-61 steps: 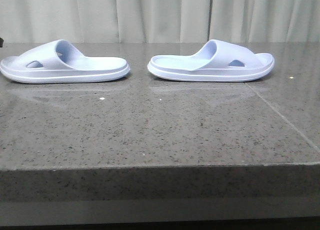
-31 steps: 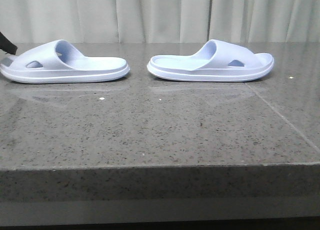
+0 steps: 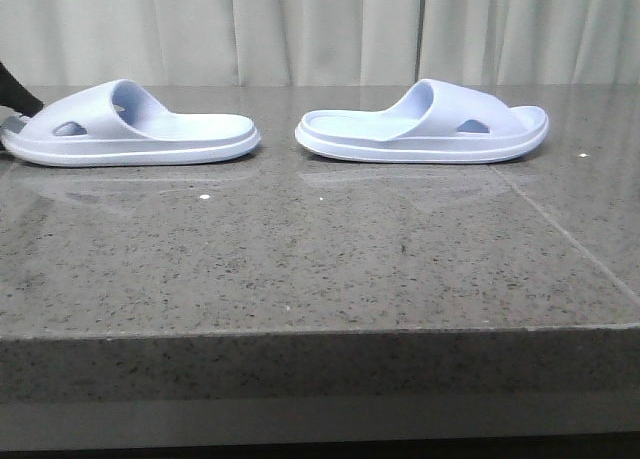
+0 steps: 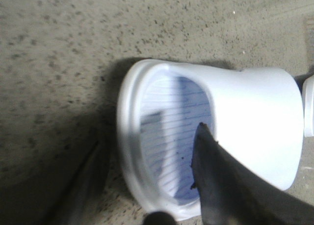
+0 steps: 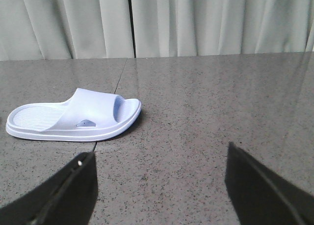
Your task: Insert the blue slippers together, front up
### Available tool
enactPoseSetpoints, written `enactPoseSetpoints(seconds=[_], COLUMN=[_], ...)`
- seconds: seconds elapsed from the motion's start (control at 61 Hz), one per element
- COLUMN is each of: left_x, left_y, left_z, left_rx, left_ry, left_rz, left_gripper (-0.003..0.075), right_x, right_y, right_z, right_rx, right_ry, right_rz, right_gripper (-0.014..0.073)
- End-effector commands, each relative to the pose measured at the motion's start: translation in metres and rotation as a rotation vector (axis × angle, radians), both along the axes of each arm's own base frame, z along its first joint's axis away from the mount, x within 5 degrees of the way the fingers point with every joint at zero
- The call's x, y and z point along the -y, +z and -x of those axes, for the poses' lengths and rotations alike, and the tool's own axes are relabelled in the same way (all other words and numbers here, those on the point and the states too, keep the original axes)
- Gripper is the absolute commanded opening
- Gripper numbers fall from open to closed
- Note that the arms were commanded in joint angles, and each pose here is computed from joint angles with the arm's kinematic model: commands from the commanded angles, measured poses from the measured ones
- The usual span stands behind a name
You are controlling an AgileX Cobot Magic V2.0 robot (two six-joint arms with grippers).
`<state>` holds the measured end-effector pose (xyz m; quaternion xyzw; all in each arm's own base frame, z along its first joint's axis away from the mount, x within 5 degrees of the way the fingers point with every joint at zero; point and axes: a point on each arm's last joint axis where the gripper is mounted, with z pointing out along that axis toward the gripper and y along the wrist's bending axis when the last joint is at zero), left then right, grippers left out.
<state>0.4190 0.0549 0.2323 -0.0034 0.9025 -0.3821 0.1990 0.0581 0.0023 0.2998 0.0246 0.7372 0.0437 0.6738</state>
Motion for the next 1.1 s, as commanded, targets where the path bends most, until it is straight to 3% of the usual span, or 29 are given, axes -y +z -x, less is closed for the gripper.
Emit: enactPoseSetpoints(seconds=[0.0,0.197,0.36,0.442,0.606,0.803,1.081], left_x=[0.012,0.028,0.031,0.031,0.028,0.023,0.027], left_y=[0.023,0.000,-0.001,-0.001,-0.001,0.001,0.027], left_z=[0.000,-0.006,-0.007,-0.007,-0.007,-0.007,-0.005], left_rx=[0.044,-0.024,-0.026,-0.028,-0.027,-0.058,0.000], left_ry=[-0.018,-0.070,-0.073,-0.078,-0.071,-0.018,0.014], left_rz=[0.051,0.091,0.097,0.099,0.103,0.146,0.222], left_gripper=[0.0368,0.0368,0.0347,0.0257,-0.0019,-0.0020,-0.0020], right_x=[0.001,0.001,0.001,0.001,0.001,0.001,0.001], right_y=[0.016,0.016,0.016,0.015,0.015,0.015,0.014], right_z=[-0.001,-0.001,-0.001,-0.001,-0.001,-0.001,-0.001], right_rx=[0.086,0.086,0.083,0.081,0.079,0.078,0.063], right_ry=[-0.011,-0.011,-0.011,-0.011,-0.011,-0.011,-0.010], right_rz=[0.013,0.013,0.013,0.013,0.013,0.013,0.013], right_gripper=[0.0563,0.0563,0.0563,0.0563,0.0563,0.0563,0.0563])
